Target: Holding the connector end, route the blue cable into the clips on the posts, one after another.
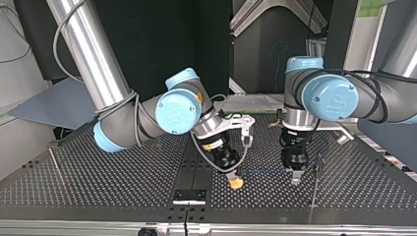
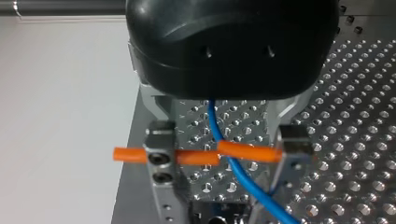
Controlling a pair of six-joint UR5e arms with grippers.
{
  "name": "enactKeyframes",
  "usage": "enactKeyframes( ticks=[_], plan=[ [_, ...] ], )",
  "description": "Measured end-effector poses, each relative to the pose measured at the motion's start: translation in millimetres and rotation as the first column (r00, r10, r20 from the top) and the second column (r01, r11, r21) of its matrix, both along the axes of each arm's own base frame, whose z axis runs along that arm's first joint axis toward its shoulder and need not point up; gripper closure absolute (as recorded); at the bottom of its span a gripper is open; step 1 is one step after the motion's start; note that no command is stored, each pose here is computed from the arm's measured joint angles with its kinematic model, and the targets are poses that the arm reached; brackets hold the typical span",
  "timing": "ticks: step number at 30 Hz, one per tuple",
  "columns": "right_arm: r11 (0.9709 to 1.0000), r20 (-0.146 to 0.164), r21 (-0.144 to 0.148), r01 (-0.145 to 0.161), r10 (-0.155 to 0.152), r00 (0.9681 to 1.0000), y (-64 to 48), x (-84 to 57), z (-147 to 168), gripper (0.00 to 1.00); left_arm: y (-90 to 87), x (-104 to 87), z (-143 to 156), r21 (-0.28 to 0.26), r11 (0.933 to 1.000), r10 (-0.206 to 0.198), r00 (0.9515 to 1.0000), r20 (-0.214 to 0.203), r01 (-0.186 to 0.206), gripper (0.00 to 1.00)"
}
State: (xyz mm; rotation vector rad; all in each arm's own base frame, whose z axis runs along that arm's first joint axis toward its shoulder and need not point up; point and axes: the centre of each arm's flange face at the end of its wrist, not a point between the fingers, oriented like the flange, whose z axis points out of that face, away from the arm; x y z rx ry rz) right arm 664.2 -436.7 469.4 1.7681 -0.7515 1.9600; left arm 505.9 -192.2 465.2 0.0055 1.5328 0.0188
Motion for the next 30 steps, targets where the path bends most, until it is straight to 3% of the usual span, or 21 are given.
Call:
enactKeyframes(
  ticks=[3,4,6,30],
  plan=[
    [1.0000,-0.001,0.000,0.000,0.000,1.0000,-0.5,0.0,-0.6,1.00,-0.3,-0.1,0.0,-0.005,1.0000,-0.001,1.0000,0.000,0.001,0.75],
    [1.0000,-0.001,0.000,0.001,-0.001,1.0000,-0.6,0.1,-0.8,1.00,-0.4,-0.1,-0.1,-0.007,1.0000,-0.001,1.0000,0.000,0.001,0.75],
    [1.0000,-0.001,0.000,0.001,-0.001,1.0000,-0.8,0.1,-1.1,1.00,-0.7,-0.1,-0.1,-0.009,1.0000,-0.002,1.0000,0.000,0.002,1.00],
    [1.0000,-0.008,0.006,0.004,-0.004,1.0000,-4.6,-1.3,-5.4,1.00,0.0,2.8,2.3,-0.071,0.9975,-0.005,0.9997,0.025,0.007,1.00]
  ],
)
